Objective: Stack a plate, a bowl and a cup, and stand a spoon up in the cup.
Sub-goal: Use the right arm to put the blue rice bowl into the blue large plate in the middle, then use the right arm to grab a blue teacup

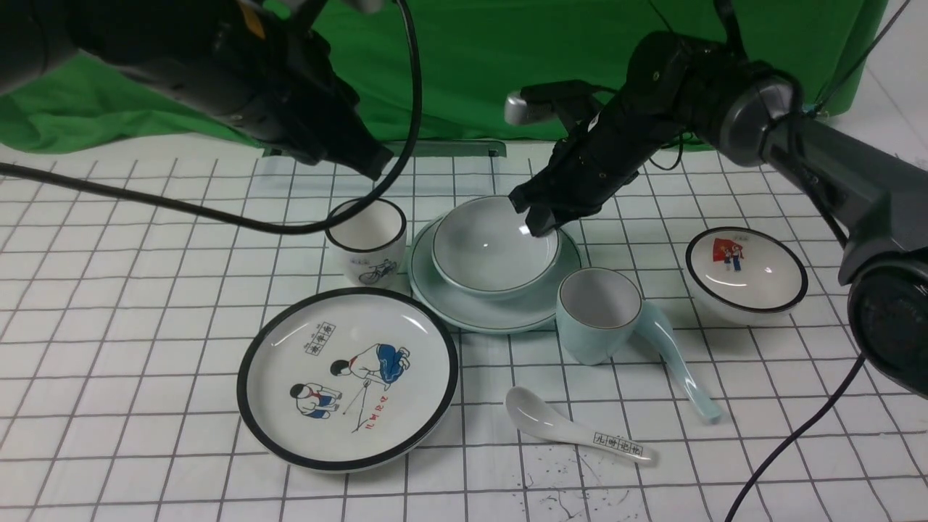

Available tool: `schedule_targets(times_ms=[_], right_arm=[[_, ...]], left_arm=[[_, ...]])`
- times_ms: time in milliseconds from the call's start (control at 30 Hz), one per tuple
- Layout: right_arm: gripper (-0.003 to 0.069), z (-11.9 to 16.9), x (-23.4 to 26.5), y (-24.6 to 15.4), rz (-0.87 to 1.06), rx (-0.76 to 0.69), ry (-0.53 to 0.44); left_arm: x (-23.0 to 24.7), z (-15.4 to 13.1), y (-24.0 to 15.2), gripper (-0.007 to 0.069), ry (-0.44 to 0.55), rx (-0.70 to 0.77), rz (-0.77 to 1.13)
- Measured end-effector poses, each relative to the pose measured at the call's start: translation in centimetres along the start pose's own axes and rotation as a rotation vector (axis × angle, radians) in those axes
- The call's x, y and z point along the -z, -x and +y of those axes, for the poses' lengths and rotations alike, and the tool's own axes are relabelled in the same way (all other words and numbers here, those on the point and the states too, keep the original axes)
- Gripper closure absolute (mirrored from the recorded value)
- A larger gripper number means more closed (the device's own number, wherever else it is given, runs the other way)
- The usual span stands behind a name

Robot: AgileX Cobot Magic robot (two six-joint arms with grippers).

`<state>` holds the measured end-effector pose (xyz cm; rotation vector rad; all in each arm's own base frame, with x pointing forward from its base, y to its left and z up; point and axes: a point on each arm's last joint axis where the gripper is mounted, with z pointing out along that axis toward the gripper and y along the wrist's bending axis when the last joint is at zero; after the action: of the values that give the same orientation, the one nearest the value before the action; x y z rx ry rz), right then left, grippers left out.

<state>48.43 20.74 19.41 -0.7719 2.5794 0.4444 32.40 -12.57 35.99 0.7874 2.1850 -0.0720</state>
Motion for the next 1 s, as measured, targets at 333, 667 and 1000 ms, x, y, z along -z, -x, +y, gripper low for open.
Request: schedule_targets(times_ms=[333, 667, 1000], right_arm=[[0.0356, -0.1, 0.0, 0.0, -0.002, -0.005, -0.013], [0.0193, -1.4, 6.9, 0.7, -0.019, 0.013, -0.094], [0.0192, 1.2, 17.4, -0.6, 0.009, 0.101, -0.166]], left_arm=[[0.0, 0.0, 0.0, 0.0634, 0.005, -0.006, 0.001], [0.0, 0.1, 0.0, 0.0634, 0.008, -0.009, 0.002], [0.0, 0.1, -0.1, 0.0634, 0.006, -0.008, 0.006]])
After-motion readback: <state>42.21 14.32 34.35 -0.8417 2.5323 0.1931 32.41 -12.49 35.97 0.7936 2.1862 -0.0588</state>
